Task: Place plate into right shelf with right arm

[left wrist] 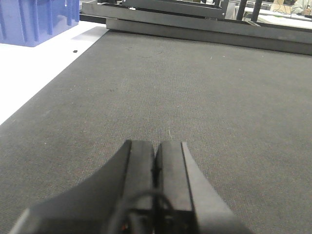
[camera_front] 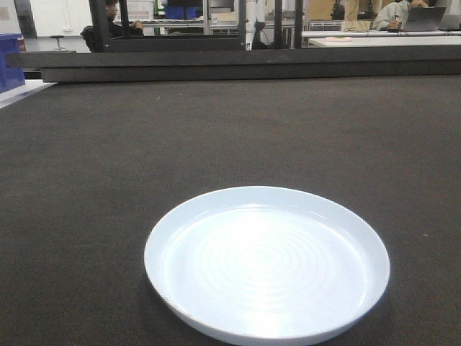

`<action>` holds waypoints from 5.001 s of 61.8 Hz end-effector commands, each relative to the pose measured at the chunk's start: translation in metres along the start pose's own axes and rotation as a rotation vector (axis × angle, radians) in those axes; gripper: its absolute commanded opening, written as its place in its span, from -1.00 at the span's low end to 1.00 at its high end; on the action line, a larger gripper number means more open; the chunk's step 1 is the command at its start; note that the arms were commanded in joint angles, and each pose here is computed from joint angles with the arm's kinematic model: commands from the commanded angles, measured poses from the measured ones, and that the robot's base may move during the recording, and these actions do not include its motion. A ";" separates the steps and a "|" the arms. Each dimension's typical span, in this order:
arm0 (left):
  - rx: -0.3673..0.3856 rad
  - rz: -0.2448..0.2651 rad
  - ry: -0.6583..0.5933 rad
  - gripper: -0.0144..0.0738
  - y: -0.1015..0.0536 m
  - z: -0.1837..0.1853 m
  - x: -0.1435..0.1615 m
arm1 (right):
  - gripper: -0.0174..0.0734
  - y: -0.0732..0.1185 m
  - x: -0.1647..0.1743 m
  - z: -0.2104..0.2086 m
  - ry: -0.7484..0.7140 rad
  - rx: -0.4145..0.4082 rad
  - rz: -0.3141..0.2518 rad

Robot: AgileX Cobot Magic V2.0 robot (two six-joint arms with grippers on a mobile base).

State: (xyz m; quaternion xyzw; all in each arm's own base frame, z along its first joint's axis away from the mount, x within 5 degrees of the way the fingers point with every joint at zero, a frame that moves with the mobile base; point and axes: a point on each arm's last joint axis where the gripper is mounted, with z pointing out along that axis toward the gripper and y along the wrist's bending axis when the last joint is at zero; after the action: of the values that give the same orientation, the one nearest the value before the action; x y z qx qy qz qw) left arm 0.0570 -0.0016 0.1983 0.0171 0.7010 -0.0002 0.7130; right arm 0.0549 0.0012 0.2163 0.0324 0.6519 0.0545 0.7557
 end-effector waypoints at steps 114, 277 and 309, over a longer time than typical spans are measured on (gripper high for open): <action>-0.012 -0.015 -0.089 -0.96 0.001 -0.001 -0.005 | 0.46 0.096 -0.030 0.153 1.346 -0.038 0.059; -0.012 -0.015 -0.089 -0.96 0.001 -0.001 -0.005 | -0.49 0.146 -0.012 0.191 1.399 -0.077 0.050; -0.012 -0.015 -0.089 -0.96 0.001 -0.001 -0.005 | -0.49 0.060 -0.083 0.149 0.767 -0.136 0.058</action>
State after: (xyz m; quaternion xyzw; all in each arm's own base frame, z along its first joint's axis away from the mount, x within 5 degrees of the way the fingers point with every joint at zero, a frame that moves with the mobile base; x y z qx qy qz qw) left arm 0.0570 -0.0016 0.1983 0.0171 0.7010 -0.0002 0.7130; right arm 0.1933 0.0694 0.3048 -0.0316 0.9268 0.1230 0.3534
